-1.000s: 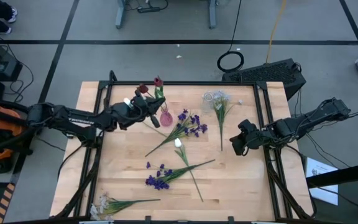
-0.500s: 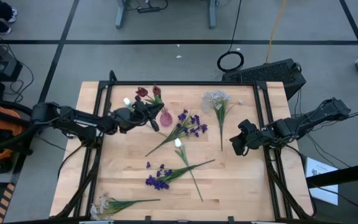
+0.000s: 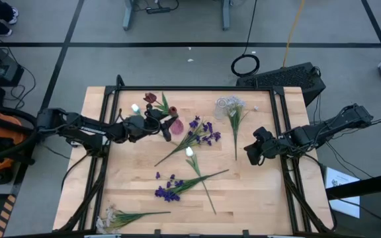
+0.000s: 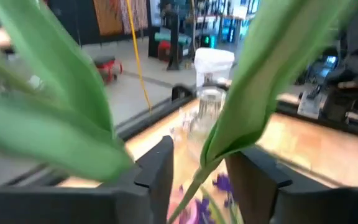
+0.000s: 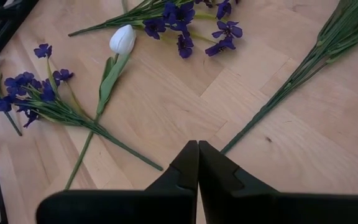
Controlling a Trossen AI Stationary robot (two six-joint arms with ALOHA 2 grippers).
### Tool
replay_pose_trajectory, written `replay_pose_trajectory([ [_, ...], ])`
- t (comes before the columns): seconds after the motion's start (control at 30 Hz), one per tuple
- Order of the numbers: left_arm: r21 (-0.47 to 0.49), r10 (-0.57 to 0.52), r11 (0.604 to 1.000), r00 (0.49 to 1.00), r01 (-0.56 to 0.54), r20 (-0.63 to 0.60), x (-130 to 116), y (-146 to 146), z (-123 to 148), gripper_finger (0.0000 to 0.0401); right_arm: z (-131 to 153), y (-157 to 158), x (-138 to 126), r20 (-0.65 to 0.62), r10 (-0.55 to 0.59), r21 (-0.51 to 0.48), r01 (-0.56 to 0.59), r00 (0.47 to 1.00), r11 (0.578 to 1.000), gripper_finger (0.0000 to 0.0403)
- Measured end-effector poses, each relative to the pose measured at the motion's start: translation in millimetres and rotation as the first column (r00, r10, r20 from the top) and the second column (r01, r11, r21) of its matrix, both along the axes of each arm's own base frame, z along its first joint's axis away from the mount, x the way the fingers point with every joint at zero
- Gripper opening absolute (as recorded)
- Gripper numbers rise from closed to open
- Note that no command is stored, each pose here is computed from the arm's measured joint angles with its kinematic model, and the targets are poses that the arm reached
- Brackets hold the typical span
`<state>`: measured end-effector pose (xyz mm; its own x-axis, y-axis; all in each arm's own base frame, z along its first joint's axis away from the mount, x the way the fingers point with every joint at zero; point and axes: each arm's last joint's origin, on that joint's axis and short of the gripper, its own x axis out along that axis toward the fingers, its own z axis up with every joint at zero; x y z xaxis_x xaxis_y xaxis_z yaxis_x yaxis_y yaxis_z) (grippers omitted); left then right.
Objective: Sort flowers into vase by color
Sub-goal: Put the red flower into the transparent purple vase, then put the top right white flowers into the transparent vase
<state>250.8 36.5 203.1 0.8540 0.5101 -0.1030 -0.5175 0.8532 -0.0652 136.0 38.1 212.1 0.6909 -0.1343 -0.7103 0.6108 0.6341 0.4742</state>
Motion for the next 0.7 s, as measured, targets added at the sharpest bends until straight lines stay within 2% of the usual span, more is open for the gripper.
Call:
replay_pose_trajectory([
  [0.17, -0.085, -0.028, 0.996, 0.997, 0.022, -0.070, -5.1, -5.0, 9.6, 0.0187, 0.0, 0.0, 0.0, 0.003, -0.015, 0.015, 0.015, 1.000, 1.000, 0.0000],
  [0.4, -0.105, -0.062, 0.994, 0.977, 0.041, -0.202, -20.7, -14.3, 37.1, 0.0189, 0.1, -0.5, 0.1, 0.007, -0.026, 0.003, 0.026, 1.000, 1.000, 0.0000],
  [0.5, -0.118, -0.081, 0.991, 0.973, 0.056, -0.215, -28.4, -19.8, 47.0, 0.0189, 0.8, -0.7, 0.7, 0.020, -0.036, -0.004, 0.036, 0.999, 0.999, 0.0000],
  [0.57, -0.169, -0.089, 0.984, 0.976, 0.055, -0.199, -32.3, -24.0, 52.7, 0.0189, 1.7, -0.8, 1.7, 0.036, -0.045, -0.008, 0.045, 0.998, 0.999, 0.0000],
  [0.7, -0.312, -0.087, 0.950, 0.963, 0.004, -0.253, -42.6, -32.1, 52.6, 0.0189, 5.3, -2.0, 4.6, 0.101, -0.101, -0.040, 0.106, 0.990, 0.994, 0.0000],
])
